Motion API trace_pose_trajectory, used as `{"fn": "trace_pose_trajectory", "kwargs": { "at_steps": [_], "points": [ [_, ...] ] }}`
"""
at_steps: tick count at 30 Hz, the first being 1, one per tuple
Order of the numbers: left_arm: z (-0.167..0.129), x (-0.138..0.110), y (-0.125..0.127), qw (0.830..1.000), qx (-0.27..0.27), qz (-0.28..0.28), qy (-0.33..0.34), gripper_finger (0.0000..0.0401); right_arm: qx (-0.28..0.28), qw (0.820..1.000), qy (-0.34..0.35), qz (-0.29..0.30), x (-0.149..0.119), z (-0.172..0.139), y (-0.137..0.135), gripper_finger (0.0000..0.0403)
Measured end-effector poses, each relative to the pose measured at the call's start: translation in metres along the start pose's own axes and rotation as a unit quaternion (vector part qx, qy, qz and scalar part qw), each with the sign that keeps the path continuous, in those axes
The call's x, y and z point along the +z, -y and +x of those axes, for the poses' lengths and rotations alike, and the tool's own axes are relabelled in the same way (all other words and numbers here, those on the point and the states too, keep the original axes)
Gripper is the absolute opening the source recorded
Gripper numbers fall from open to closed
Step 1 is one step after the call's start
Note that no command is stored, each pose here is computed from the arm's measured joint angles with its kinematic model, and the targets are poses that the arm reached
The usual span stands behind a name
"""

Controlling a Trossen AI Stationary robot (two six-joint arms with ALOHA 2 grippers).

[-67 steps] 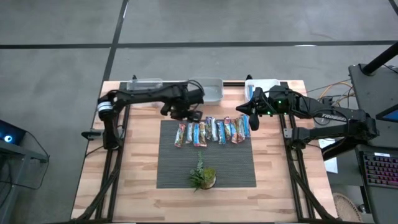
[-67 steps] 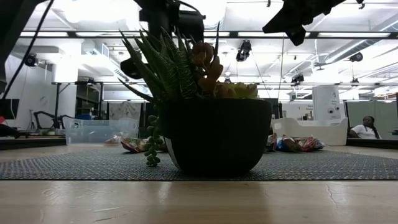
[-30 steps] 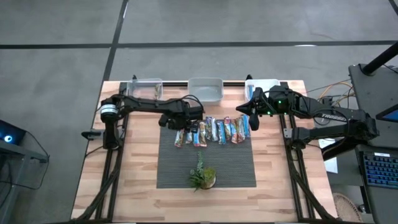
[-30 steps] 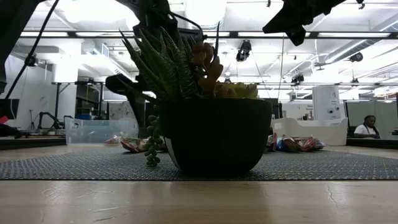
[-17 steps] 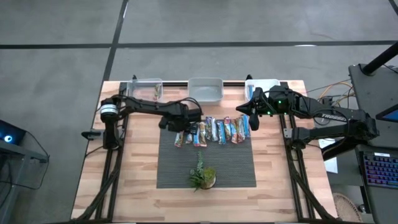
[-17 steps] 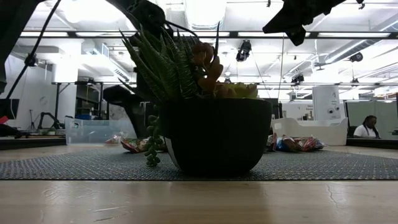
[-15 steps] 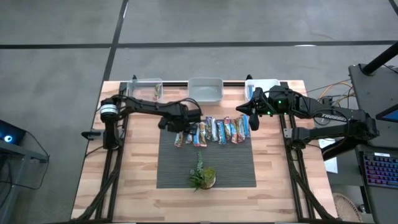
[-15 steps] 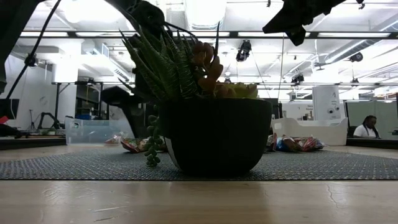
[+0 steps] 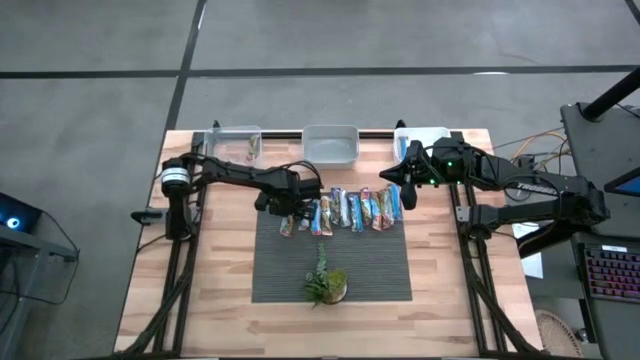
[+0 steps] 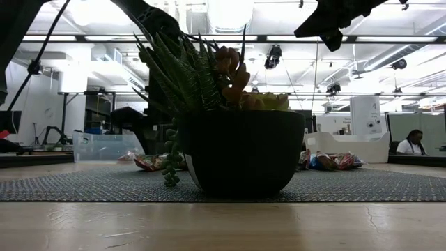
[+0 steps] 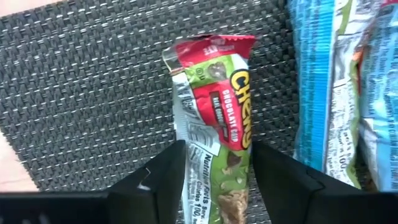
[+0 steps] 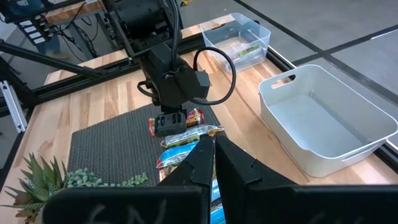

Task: Pick and place Granola Bars by type
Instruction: Put the red granola bar into the transparent bin

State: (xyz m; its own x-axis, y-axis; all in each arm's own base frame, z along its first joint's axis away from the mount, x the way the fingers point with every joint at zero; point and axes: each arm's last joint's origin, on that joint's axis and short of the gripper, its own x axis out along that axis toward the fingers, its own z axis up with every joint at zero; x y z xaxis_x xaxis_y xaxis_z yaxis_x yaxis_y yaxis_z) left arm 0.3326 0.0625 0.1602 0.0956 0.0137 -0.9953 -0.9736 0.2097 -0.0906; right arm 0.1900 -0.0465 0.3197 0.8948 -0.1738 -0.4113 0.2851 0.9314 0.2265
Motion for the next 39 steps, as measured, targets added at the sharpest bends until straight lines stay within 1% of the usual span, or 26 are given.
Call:
{"fn": "trace_pose_trajectory", "kwargs": {
  "at_steps": [13, 18, 31, 34, 39],
  "points": [
    [0.0001, 0.0000, 0.0001, 1.000, -0.001, 0.005, 0.000, 0.0164, 0.000, 1.000, 0.000, -0.001, 0.0000, 0.0001, 0.0000, 0.0008],
    [0.0001, 0.0001, 0.0002, 1.000, -0.002, 0.006, 0.000, 0.0144, 0.000, 1.000, 0.000, -0.001, 0.0000, 0.0000, 0.0000, 0.0008],
    [0.0000, 0.0001, 0.0009, 1.000, -0.007, 0.015, -0.004, 0.0067, 0.000, 1.000, 0.000, -0.001, -0.0001, 0.0001, 0.0001, 0.0008],
    [0.0000, 0.0001, 0.0009, 1.000, -0.007, 0.015, -0.004, 0.0059, 0.000, 1.000, 0.000, -0.001, -0.0001, 0.0001, 0.0001, 0.0008],
    [0.0000, 0.0001, 0.0010, 1.000, -0.007, 0.015, -0.004, 0.0058, 0.000, 1.000, 0.000, -0.001, -0.0001, 0.0001, 0.0000, 0.0008]
  ]
}}
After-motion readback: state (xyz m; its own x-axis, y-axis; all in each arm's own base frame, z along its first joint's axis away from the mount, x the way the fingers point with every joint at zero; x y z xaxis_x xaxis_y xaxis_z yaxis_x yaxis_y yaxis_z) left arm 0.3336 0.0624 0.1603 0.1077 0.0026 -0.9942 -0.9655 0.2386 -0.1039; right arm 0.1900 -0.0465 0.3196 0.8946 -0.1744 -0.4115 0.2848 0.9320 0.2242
